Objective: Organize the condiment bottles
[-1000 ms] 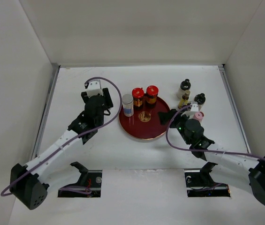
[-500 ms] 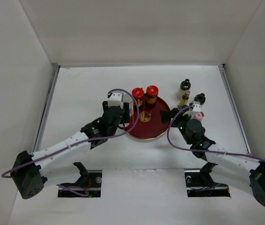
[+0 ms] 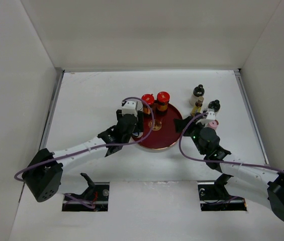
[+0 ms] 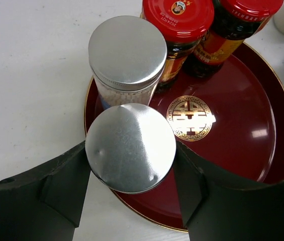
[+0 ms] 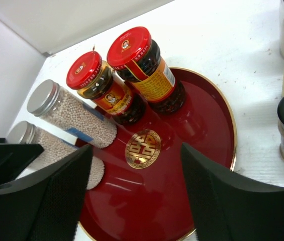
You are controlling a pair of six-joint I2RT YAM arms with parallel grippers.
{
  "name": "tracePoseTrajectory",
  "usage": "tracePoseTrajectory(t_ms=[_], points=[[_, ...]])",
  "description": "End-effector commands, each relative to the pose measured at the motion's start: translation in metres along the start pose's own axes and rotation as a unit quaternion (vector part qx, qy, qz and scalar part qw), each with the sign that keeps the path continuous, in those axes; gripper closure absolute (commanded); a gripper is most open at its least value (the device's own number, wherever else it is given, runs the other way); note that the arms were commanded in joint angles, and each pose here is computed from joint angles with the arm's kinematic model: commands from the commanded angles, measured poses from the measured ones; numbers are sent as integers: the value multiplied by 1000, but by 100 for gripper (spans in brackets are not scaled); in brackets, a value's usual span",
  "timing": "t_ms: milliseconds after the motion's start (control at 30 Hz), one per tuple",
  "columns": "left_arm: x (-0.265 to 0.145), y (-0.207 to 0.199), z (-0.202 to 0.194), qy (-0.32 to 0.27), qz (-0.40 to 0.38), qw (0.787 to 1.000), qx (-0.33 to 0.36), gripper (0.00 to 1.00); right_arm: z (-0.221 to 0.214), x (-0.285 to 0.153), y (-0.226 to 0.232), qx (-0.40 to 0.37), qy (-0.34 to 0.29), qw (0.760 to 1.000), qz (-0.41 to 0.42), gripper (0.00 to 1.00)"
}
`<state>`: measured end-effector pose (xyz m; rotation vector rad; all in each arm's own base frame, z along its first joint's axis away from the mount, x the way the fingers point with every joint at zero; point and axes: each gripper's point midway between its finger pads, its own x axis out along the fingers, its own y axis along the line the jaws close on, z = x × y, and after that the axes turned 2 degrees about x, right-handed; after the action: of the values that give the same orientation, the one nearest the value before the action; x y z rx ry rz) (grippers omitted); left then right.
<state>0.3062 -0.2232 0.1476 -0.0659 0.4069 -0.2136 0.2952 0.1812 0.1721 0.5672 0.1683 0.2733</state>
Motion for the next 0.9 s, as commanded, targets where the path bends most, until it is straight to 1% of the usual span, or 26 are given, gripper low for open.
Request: tracePoseTrajectory(t_ms=[0, 33, 67, 100, 133, 167, 233, 333, 400, 467, 567, 600, 700, 733, 800, 867], points=[[2, -6, 25, -50, -15, 998, -38, 53, 11, 2, 6, 6, -21, 1000, 8, 39], [3, -7, 23, -47, -16, 998, -37, 51, 11, 2, 6, 4, -19, 1000, 8, 47], [4, -7, 21, -45, -15, 998, -35, 47, 10, 3, 6, 2, -18, 1000, 7, 53], [5, -6, 17, -41, -13, 999, -33, 41, 10, 3, 6, -2, -16, 1000, 6, 56], [6, -5, 15, -41, -12, 999, -33, 35, 12, 3, 5, -6, -17, 1000, 3, 57], [6, -5, 14, -41, -12, 999, -33, 28, 12, 3, 5, -8, -17, 1000, 1, 57], [3, -6, 17, -52, -20, 998, -39, 17, 13, 2, 3, -7, -20, 1000, -2, 53], [-4, -8, 28, -76, -33, 995, -51, 9, 13, 2, -1, -6, -24, 1000, -10, 44], [-7, -6, 34, -88, -36, 994, -57, 1, 13, 3, 0, -1, -23, 1000, -9, 41], [-8, -6, 37, -93, -43, 993, -54, 0, 17, 2, 2, 9, -26, 1000, -7, 35], [-16, -5, 46, -110, -50, 991, -61, 0, 28, -3, 2, 20, -47, 999, -12, 34], [-20, -3, 51, -121, -50, 989, -66, 0, 32, -6, 1, 22, -52, 998, -14, 38], [-42, 10, 76, -181, -55, 977, -99, 0, 38, -9, 3, 19, -53, 998, -13, 65], [-50, 17, 84, -205, -55, 971, -113, 0, 40, -9, 4, 18, -50, 998, -15, 72], [-66, 32, 96, -245, -54, 958, -138, 0, 45, -8, 8, 16, -46, 999, -20, 80], [-75, 51, 98, -270, -37, 948, -162, 0, 52, -7, 11, 13, -46, 998, -29, 82]])
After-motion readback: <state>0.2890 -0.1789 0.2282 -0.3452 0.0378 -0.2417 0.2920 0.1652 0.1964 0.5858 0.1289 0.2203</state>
